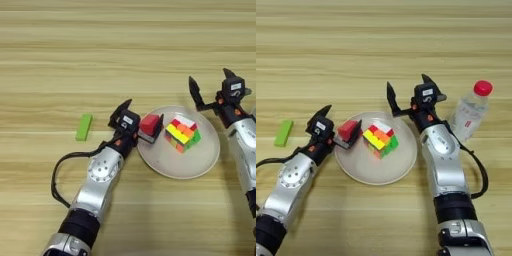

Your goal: Move the objects on the table

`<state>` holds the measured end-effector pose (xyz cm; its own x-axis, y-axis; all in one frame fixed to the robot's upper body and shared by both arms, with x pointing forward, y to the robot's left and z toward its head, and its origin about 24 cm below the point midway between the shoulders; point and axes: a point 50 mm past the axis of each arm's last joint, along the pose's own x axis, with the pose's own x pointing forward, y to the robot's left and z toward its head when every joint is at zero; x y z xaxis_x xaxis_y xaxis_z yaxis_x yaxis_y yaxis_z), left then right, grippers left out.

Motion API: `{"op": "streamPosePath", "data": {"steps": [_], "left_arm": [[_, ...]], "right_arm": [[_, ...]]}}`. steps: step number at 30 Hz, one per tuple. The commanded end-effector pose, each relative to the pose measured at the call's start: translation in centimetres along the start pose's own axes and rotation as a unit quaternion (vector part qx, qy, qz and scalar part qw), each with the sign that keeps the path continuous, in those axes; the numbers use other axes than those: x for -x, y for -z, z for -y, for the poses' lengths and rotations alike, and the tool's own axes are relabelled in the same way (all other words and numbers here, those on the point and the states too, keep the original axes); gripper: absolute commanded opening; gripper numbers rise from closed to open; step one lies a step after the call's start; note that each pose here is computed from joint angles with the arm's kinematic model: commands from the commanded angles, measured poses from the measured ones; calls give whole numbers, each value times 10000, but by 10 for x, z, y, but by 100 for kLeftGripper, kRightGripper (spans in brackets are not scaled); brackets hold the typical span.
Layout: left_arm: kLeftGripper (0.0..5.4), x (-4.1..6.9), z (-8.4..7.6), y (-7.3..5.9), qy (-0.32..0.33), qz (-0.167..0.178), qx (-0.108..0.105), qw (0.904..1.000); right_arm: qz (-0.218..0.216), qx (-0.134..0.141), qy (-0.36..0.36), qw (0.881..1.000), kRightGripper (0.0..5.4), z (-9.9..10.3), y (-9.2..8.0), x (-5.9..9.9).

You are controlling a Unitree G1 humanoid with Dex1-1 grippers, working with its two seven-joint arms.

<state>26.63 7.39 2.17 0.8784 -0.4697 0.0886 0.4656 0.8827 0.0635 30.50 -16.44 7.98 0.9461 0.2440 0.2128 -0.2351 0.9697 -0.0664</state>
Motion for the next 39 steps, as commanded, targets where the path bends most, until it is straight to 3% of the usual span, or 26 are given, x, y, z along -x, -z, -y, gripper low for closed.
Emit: {"op": "streamPosePath", "data": {"steps": [1,17,33,39], "left_arm": [[538,2,-5,-5,-139,143,-10,9998],[538,3,-11,-10,-288,304,-8,9991],[538,15,-43,-13,-870,380,-144,9954],[538,23,-59,-10,-1355,376,-10,9901]], "right_arm": [[29,14,30,10000,540,-1,-1,-2],[42,29,10,10000,540,-1,-2,-1],[177,114,-171,9996,540,-4,-6,10],[221,-106,-708,9972,540,-12,-6,27]]}}
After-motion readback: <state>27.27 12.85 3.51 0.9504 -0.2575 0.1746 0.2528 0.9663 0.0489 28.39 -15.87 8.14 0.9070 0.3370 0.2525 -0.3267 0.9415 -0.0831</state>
